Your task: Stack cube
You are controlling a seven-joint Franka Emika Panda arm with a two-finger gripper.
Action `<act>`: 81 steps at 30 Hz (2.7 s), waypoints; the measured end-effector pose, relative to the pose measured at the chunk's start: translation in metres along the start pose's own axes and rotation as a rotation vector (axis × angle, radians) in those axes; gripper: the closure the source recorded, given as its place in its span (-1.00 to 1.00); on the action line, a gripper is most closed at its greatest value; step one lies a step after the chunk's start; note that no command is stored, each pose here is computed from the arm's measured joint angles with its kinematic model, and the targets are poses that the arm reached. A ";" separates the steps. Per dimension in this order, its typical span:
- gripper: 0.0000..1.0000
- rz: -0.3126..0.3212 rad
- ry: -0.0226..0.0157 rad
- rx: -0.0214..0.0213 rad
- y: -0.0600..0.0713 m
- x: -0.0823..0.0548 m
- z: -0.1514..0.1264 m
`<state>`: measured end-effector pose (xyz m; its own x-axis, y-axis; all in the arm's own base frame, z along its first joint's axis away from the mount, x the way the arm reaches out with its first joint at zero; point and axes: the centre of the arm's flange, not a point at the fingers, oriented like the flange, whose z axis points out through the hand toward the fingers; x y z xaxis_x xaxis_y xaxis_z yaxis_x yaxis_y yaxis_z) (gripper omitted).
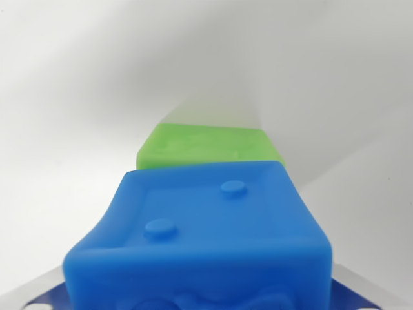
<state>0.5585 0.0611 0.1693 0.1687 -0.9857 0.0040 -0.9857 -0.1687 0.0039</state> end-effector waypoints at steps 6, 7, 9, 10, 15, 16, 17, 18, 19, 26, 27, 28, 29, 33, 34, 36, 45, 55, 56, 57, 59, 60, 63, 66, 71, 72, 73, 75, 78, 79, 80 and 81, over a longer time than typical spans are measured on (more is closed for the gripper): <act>-1.00 0.000 0.0000 0.0004 0.000 0.000 0.000; -1.00 0.000 0.0000 0.0004 0.000 0.000 0.000; -1.00 0.000 0.0000 0.0004 0.000 0.000 0.000; -1.00 0.000 0.0000 0.0004 0.000 0.000 0.000; -1.00 0.000 0.0000 0.0004 0.000 0.000 0.000; -1.00 0.000 0.0000 0.0004 0.000 0.000 0.000; -1.00 0.000 0.0000 0.0004 0.000 0.000 0.000; -1.00 0.000 0.0000 0.0004 0.000 0.000 0.000; -1.00 0.000 0.0000 0.0004 0.000 0.000 0.000; -1.00 0.000 0.0000 0.0004 0.000 0.000 0.000; -1.00 0.000 0.0000 0.0004 0.000 0.000 0.000; -1.00 0.000 -0.0001 0.0004 0.000 0.000 0.000; -1.00 0.000 -0.0001 0.0004 0.000 0.000 0.000; -1.00 0.000 -0.0008 0.0022 -0.001 0.000 -0.004; -1.00 0.000 -0.0010 0.0026 -0.001 0.000 -0.005; -1.00 0.001 -0.0016 0.0037 -0.001 0.000 -0.008; -1.00 0.001 -0.0037 0.0053 -0.001 0.000 -0.030; -1.00 0.001 -0.0045 0.0058 -0.001 0.001 -0.062; -1.00 0.001 -0.0046 0.0057 -0.001 0.001 -0.066; -1.00 0.001 -0.0046 0.0064 -0.001 0.001 -0.070; -1.00 0.000 -0.0046 0.0070 -0.001 0.000 -0.078; -1.00 0.000 -0.0045 0.0068 -0.001 0.001 -0.082; -1.00 0.000 -0.0045 0.0068 0.000 0.001 -0.092; -1.00 0.000 -0.0050 0.0066 0.000 0.001 -0.105; -1.00 0.000 -0.0055 0.0078 0.000 0.000 -0.127; -1.00 -0.001 -0.0054 0.0079 0.000 0.000 -0.131; -1.00 -0.001 -0.0054 0.0077 0.000 0.000 -0.136; -1.00 -0.001 -0.0058 0.0079 0.000 0.000 -0.145; -1.00 -0.001 -0.0058 0.0072 0.000 0.000 -0.156; -1.00 -0.001 -0.0059 0.0074 0.000 0.000 -0.160; -1.00 -0.001 -0.0063 0.0072 0.000 0.000 -0.165; -1.00 -0.001 -0.0066 0.0072 0.000 0.000 -0.169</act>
<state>0.5591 0.0616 0.3387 0.1694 -0.9855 -0.0026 -0.9855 -0.1694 -0.0033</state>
